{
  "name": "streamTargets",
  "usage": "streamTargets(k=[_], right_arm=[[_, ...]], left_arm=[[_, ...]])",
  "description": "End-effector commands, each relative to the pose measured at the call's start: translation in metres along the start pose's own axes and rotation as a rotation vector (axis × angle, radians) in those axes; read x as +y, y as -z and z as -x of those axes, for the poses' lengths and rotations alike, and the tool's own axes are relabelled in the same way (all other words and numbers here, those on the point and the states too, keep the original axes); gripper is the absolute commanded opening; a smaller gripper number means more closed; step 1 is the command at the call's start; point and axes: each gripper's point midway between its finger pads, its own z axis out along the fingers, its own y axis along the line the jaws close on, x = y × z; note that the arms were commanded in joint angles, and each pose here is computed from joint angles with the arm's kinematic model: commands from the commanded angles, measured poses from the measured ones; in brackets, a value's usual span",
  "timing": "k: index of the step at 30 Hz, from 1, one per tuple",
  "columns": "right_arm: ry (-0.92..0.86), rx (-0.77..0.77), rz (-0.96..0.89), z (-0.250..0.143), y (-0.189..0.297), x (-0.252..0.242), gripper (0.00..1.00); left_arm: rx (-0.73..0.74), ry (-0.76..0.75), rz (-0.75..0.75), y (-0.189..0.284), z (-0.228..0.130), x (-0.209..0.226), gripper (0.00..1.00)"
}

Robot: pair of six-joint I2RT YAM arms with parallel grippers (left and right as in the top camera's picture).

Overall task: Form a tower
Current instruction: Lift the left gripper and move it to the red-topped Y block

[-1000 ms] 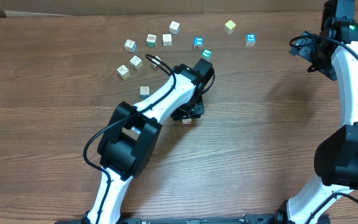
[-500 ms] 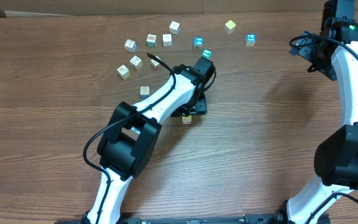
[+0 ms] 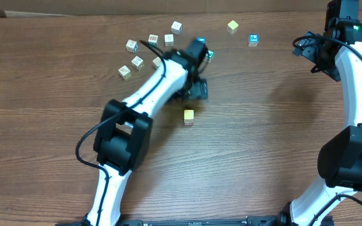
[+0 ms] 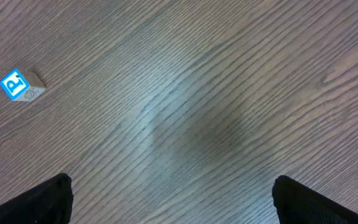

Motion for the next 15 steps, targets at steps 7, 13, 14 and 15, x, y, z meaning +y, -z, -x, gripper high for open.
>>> streamTargets(k=[7,13,14,15], right_arm=[[-0.004,-0.015,0.003,0.004,0.004,0.000,1.00],[-0.004,-0.015,0.004,0.004,0.004,0.000,1.00],[-0.004,-0.015,0.004,0.004,0.004,0.000,1.00],[-0.004,-0.015,0.003,0.004,0.004,0.000,1.00]], left_arm=[[-0.080,0.004,0.088,0.036,0.050,0.058,0.96],[0.043,0.024,0.155,0.018,0.028,0.100,0.91],[0.059,0.027,0.163,0.014,0.024,0.104,0.92],[0.074,0.030,0.170,0.010,0.020,0.108,0.93]])
